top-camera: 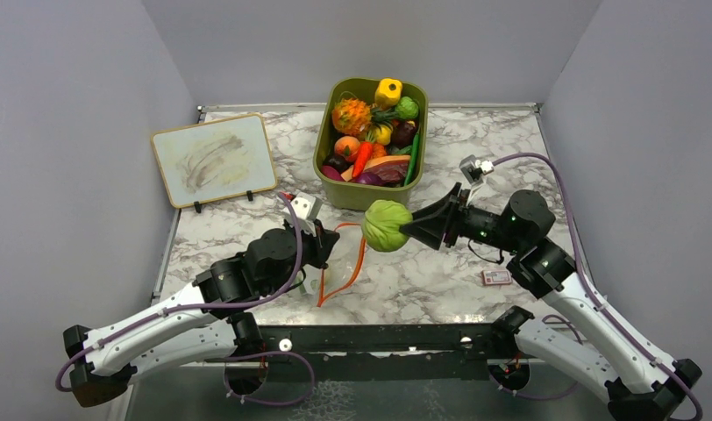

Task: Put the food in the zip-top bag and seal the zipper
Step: Place the fake vegetable in the zipper food storage bag.

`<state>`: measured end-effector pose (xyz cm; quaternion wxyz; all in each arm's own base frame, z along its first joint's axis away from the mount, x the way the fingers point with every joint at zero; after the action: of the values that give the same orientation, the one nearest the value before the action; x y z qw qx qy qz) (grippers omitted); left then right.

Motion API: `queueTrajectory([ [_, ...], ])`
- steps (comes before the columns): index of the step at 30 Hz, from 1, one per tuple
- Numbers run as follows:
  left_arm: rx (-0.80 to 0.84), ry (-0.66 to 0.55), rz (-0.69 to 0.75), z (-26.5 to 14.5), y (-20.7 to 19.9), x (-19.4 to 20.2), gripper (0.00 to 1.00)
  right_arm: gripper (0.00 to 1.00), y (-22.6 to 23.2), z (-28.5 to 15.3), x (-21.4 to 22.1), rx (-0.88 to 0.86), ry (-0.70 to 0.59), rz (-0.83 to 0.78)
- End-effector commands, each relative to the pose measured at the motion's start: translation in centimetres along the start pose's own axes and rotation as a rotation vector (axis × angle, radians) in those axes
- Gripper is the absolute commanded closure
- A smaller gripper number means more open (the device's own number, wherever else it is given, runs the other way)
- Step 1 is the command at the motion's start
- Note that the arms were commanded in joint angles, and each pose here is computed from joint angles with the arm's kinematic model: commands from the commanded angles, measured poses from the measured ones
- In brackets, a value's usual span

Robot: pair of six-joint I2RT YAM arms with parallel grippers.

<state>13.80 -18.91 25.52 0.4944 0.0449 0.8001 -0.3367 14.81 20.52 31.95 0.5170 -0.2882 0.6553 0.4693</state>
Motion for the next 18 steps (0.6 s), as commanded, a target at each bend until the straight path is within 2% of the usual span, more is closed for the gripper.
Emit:
queueTrajectory([
  [1, 0.005, -0.073, -0.074, 0.0, -0.9, -1.9, 1.0, 0.71, 1.7, 0.0, -0.5, -0.123, -0.028, 0.042],
  [11, 0.024, -0.077, -0.1, 0.7, -1.8, -2.3, 1.0, 0.71, 0.3, 1.6, 3.7, -0.119, 0.034, 0.243],
  [18, 0.038, -0.055, -0.102, 0.9, -2.3, -2.1, 1.0, 0.71, 1.2, 3.6, 6.3, -0.128, 0.079, 0.281],
])
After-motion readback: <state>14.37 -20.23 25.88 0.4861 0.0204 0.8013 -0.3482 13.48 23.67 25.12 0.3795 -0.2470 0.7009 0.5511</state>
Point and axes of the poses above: each gripper's point midway between its finger pads, its own z axis out along the fingers, its own y axis along the line the jaws close on, x = y × z, the point moved 5 cm from there along -z, back along the fingers, and after that the axes turned 13 degrees about -z, right-handed, at the moved point
